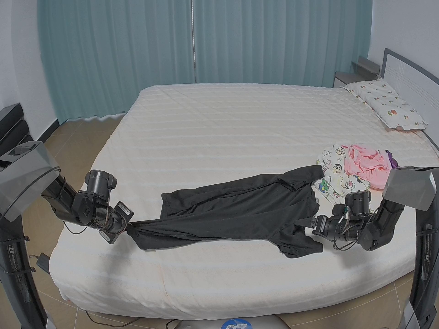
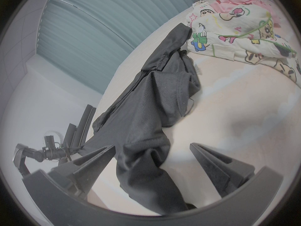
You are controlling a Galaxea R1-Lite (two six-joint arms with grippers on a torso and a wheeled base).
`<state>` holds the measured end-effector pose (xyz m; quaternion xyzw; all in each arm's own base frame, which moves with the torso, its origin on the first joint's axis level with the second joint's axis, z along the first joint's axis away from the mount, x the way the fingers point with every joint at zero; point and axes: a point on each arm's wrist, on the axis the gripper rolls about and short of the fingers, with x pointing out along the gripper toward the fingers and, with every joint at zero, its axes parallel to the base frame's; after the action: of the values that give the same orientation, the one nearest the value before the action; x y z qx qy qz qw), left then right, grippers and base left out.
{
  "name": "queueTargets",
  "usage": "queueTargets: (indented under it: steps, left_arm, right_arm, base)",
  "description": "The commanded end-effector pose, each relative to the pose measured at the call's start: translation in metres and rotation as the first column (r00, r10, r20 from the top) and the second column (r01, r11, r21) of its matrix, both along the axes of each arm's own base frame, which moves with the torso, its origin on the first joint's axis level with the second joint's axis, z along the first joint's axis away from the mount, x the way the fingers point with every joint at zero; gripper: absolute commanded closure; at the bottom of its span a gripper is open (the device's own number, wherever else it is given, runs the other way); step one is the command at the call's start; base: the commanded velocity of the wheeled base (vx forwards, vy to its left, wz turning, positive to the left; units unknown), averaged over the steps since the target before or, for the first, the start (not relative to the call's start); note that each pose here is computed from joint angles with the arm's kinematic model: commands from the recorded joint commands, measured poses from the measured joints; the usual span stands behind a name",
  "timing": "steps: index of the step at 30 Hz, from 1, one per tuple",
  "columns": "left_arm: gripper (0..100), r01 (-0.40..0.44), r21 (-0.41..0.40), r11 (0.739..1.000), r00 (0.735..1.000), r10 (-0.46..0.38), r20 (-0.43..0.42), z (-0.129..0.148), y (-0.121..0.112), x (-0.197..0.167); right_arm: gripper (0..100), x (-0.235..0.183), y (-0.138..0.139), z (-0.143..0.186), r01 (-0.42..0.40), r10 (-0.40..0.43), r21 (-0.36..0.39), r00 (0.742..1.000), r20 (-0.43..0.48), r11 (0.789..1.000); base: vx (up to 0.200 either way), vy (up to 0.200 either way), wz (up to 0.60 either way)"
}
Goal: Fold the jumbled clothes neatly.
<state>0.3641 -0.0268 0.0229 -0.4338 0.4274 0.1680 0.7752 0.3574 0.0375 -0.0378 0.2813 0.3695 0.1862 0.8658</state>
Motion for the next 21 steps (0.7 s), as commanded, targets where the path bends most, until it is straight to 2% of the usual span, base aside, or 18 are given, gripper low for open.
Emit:
queueTargets:
  steps: [1, 5, 6, 11, 21]
  left_arm:
    - [100, 0.0, 0.0, 1.0, 1.0, 0.0, -0.002, -0.001, 0.0, 0.0]
    - [100, 0.001, 0.0, 1.0, 1.0, -0.001, -0.002, -0.001, -0.001, 0.0]
    - [100, 0.001, 0.0, 1.0, 1.0, -0.001, -0.002, -0.001, -0.001, 0.0]
    - [100, 0.001, 0.0, 1.0, 1.0, -0.001, -0.005, -0.001, 0.0, -0.001]
    - [100, 0.015, 0.005, 1.0, 1.0, -0.015, -0.007, 0.005, -0.002, -0.007]
  right_arm:
    - [0, -0.012, -0.009, 0.005, -0.026, 0.026, -0.017, 1.0, -0.001, 1.0]
    - [0, -0.019, -0.009, 0.0, -0.047, 0.046, -0.041, 0.999, -0.03, 0.998]
    - [100, -0.021, -0.009, -0.002, -0.059, 0.057, -0.054, 0.998, -0.035, 0.997]
    - [100, -0.027, -0.009, -0.004, -0.095, 0.091, -0.082, 0.995, -0.046, 0.992]
    - [100, -0.067, -0.03, 0.035, -0.049, 0.047, -0.068, 0.998, -0.03, 0.997]
  base:
    - [0.0, 0.0, 0.0]
    - [0.0, 0.0, 0.0]
    - [0.0, 0.0, 0.0]
    - [0.0, 0.0, 0.0]
    - [0.0, 0.0, 0.0]
